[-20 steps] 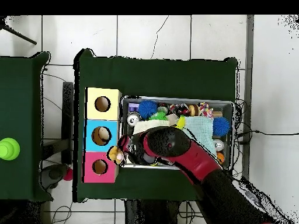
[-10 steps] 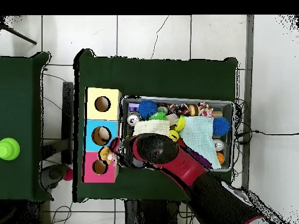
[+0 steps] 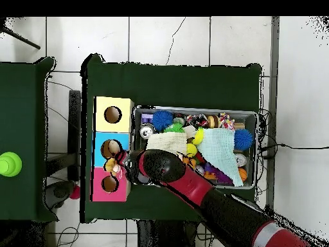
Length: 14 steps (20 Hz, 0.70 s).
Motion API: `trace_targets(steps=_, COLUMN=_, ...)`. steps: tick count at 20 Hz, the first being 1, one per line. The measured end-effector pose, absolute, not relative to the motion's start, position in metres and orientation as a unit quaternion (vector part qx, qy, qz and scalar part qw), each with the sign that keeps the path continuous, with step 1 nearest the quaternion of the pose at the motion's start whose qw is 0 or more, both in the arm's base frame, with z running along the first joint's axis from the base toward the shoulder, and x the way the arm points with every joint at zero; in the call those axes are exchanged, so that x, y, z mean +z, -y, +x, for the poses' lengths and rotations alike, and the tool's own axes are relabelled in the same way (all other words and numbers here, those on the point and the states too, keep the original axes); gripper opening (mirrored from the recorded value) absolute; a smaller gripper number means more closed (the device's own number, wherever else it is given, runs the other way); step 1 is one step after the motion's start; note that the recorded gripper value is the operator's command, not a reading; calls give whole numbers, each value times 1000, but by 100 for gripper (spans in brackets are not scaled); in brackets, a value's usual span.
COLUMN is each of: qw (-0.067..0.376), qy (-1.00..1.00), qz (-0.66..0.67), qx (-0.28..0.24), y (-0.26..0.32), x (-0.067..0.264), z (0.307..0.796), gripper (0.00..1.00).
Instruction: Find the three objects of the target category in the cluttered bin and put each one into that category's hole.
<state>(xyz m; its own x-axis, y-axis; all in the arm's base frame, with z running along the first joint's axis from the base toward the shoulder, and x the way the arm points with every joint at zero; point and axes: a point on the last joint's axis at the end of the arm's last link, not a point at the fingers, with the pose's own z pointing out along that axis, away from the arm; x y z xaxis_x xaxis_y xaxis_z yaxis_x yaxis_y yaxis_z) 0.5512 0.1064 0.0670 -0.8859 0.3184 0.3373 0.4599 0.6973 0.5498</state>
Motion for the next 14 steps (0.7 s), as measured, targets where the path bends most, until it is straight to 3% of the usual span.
trace_targets(steps=14, qw=139, qy=899, qz=-196, qx=-366, y=-146, x=59, z=539, gripper=0)
